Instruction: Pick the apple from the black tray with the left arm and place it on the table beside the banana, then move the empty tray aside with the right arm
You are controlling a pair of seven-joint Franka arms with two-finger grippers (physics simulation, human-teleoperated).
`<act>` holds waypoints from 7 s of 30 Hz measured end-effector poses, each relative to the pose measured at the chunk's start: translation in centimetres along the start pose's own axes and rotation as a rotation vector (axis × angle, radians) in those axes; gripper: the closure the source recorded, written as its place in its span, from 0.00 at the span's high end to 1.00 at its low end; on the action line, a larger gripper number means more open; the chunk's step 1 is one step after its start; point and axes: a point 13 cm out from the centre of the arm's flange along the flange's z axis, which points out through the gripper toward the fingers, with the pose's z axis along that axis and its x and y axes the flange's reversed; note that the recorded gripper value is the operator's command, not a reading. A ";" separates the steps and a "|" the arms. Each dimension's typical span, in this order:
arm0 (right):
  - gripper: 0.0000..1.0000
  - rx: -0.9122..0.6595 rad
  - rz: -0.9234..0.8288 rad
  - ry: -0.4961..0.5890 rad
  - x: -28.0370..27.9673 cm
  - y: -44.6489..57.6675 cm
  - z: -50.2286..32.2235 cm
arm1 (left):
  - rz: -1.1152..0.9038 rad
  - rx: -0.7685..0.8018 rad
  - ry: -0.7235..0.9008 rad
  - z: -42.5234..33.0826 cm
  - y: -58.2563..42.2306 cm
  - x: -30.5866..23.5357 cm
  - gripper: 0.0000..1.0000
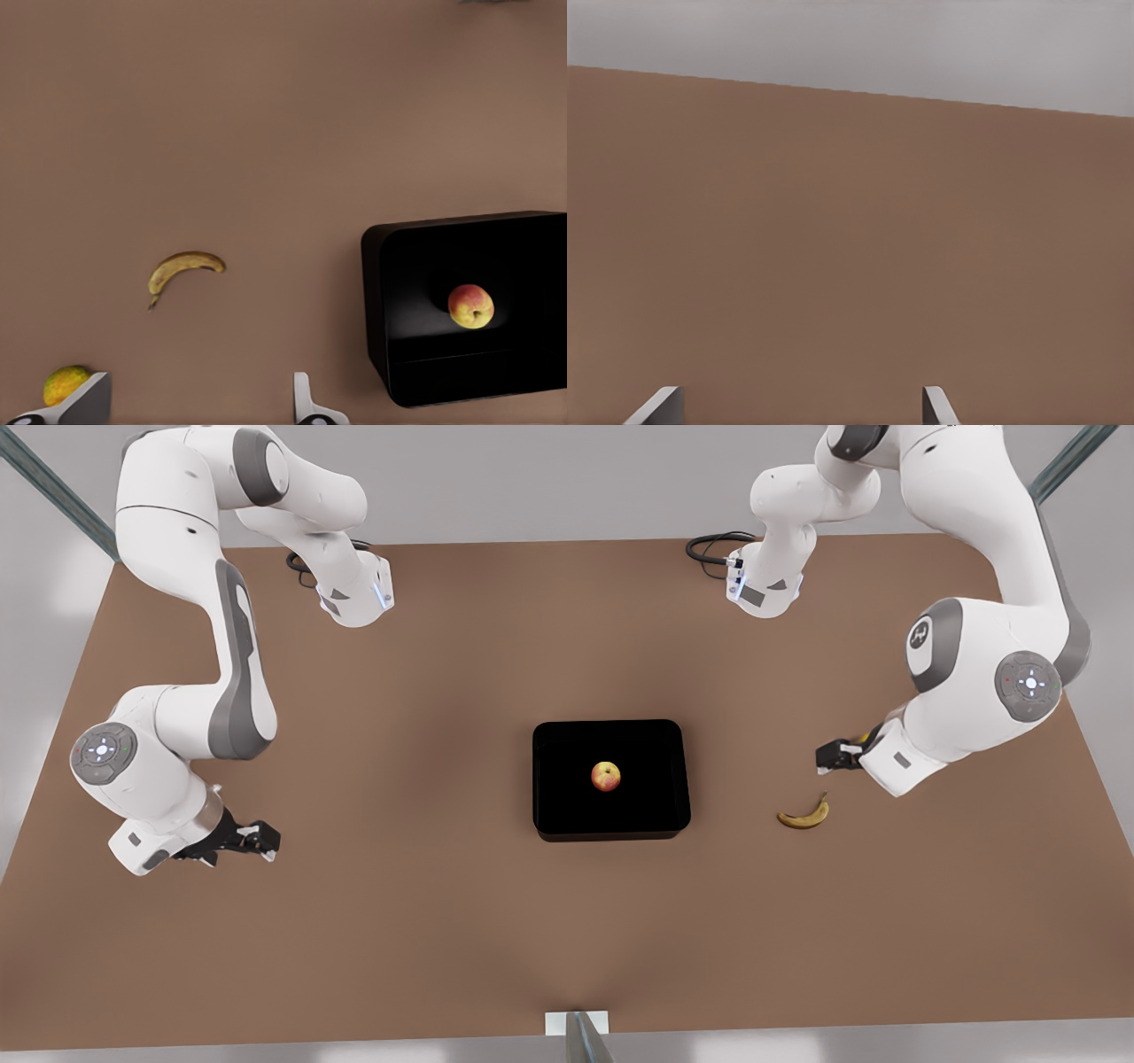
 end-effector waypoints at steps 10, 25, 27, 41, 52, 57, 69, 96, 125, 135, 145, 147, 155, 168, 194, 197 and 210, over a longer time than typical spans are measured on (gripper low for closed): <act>1.00 -0.001 0.014 0.076 -1.8 -0.7 10.8 | 0.485 -0.098 0.007 6.1 -37.5 12.2 1.00; 1.00 0.001 0.021 0.077 -0.7 -0.9 -3.1 | 0.077 -0.174 -0.039 20.4 -37.0 5.8 1.00; 1.00 0.003 0.029 0.086 -0.5 -1.5 -2.9 | 0.053 -0.164 -0.052 20.6 -37.1 5.3 1.00; 1.00 -0.003 0.025 0.111 -0.1 -1.1 -2.3 | -0.020 -0.147 -0.037 28.0 -34.7 5.3 1.00; 1.00 -0.004 0.021 0.114 0.0 -0.9 -2.2 | -0.016 -0.143 -0.044 30.6 -34.3 6.5 1.00; 1.00 -0.003 0.021 0.114 0.0 -0.9 -2.2 | -0.003 -0.149 -0.053 31.3 -33.8 7.5 1.00; 1.00 -0.001 0.021 0.115 0.0 -1.0 -2.2 | -0.007 -0.148 -0.035 37.2 -33.0 7.3 1.00; 1.00 -0.041 -0.106 0.123 1.8 9.8 -8.9 | -0.223 -0.260 -0.012 21.9 -4.3 -2.3 0.62; 1.00 -0.058 0.176 0.386 17.9 41.8 0.8 | -0.083 0.007 -0.111 -1.1 5.2 0.3 1.00; 1.00 -0.099 0.304 0.352 16.3 44.4 8.4 | -0.050 0.014 -0.071 0.1 5.5 0.9 1.00; 1.00 -0.111 0.331 0.332 17.7 47.6 15.7 | -0.026 0.012 -0.064 0.2 5.5 1.1 1.00; 1.00 -0.101 0.324 0.328 18.5 47.6 16.9 | -0.022 0.012 -0.063 0.1 5.5 1.1 1.00; 0.80 -0.102 0.292 0.297 20.6 47.8 19.8 | -0.011 0.011 -0.060 0.2 5.5 1.2 1.00; 0.26 -0.148 0.315 0.274 19.5 48.5 19.5 | -0.001 0.010 -0.057 0.1 5.4 1.5 1.00; 0.16 -0.021 0.261 0.295 16.3 38.9 5.1 | 0.006 -0.028 -0.060 -0.9 3.6 2.0 1.00; 0.15 0.006 0.281 0.329 15.2 34.2 4.4 | 0.000 -0.031 -0.061 -1.0 3.7 2.1 1.00; 0.15 0.035 0.361 0.414 11.8 10.5 0.6 | -0.016 -0.033 -0.063 -1.1 3.6 2.1 1.00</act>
